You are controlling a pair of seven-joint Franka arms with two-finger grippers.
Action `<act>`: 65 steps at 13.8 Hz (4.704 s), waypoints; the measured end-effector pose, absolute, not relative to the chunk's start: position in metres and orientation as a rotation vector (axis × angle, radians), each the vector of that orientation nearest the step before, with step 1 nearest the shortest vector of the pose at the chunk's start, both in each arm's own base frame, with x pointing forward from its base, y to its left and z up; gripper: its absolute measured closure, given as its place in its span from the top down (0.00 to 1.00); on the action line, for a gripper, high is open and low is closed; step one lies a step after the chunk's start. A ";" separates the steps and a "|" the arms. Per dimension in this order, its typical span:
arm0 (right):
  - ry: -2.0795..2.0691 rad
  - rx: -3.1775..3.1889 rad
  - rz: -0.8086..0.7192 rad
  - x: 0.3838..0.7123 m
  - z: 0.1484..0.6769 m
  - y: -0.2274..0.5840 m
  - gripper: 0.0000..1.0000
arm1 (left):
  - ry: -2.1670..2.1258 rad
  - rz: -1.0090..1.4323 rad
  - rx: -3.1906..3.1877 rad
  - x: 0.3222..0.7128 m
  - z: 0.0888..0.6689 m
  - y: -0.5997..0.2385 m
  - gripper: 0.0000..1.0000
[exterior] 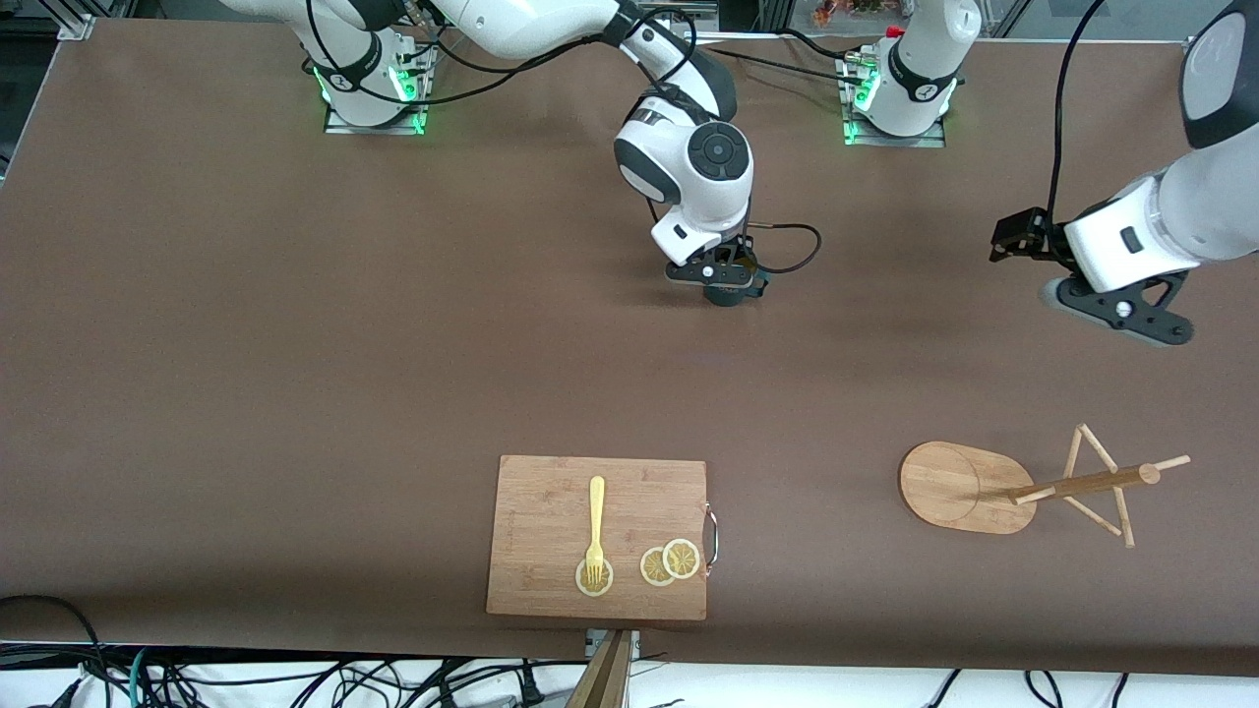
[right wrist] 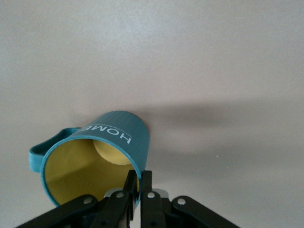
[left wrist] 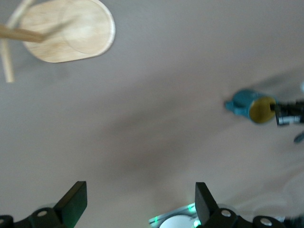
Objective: Pass cup and hang on rack
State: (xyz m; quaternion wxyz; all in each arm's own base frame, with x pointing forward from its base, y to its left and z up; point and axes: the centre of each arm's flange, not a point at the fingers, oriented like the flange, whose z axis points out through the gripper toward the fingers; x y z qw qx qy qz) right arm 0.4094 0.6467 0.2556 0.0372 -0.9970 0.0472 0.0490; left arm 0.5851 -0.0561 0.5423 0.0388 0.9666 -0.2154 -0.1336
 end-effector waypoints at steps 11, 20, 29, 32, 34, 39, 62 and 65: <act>0.166 -3.059 0.107 0.482 0.342 0.592 0.99 | -1.758 -0.377 2.335 0.569 0.451 -0.133 1.00; 0.097 -3.134 0.144 0.591 0.475 0.370 1.00 | -1.811 0.124 2.007 0.538 0.312 -0.117 1.00; -0.027 -3.108 0.098 0.555 0.570 0.182 1.00 | -1.718 0.412 1.945 0.505 0.238 -0.113 1.00; -0.095 -3.089 0.095 0.548 0.586 0.141 1.00 | -1.650 0.494 1.886 0.496 0.206 -0.124 1.00; -0.142 -3.083 0.094 0.548 0.588 0.129 1.00 | -1.627 0.538 1.847 0.488 0.184 -0.127 1.00; -0.151 -3.081 0.122 0.554 0.580 0.097 1.00 | -1.622 0.530 1.810 0.478 0.162 -0.133 1.00; -0.214 -3.131 0.040 0.557 0.628 0.057 1.00 | -1.590 0.523 1.797 0.435 0.143 -0.179 0.43; -0.216 -3.131 0.046 0.557 0.628 0.058 1.00 | -1.592 0.532 1.803 0.437 0.143 -0.174 0.21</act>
